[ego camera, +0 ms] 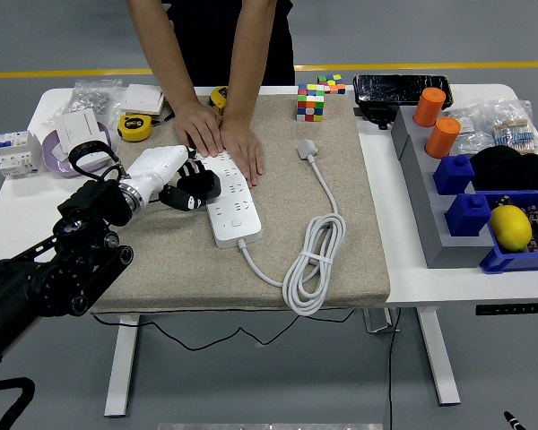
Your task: Pick up the plug,place it near the board,insert it into the board,press the button
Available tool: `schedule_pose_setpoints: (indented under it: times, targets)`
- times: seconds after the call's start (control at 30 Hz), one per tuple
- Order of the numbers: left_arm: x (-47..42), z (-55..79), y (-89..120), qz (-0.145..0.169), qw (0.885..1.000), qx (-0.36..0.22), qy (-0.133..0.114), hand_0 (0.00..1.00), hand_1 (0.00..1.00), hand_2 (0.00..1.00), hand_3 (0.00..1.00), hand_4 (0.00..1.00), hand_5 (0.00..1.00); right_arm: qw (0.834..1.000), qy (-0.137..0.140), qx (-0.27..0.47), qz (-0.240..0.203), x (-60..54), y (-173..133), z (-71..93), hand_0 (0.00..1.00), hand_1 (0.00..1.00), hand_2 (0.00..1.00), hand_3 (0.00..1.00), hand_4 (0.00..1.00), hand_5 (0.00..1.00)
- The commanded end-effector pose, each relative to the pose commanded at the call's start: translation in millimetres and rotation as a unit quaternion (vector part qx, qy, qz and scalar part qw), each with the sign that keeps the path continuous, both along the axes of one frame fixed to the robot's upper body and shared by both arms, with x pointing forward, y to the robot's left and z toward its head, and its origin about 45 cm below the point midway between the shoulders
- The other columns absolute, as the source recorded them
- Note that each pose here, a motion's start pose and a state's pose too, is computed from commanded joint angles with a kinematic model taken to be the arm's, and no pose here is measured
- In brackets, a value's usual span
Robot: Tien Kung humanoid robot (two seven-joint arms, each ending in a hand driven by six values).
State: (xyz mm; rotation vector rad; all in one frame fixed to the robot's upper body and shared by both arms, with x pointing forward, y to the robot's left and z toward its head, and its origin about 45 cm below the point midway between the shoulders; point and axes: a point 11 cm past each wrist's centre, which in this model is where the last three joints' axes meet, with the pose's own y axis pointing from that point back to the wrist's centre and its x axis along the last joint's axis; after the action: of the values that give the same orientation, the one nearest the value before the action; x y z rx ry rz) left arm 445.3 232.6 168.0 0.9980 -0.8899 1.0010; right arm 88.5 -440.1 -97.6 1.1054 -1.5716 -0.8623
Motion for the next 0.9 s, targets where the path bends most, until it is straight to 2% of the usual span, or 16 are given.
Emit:
schedule_pose_setpoints:
  times: [0.9]
  targets:
    - [0.2, -4.5, 1.6, -0.007, 1.0, 0.027, 0.014, 0.577, 0.568, 0.452, 0.454, 0.548, 0.002, 1.0, -0.001, -0.001, -0.001, 0.6, -0.8, 0.4, 0.909, 0.793, 0.774, 0.792, 0.998, 0.998]
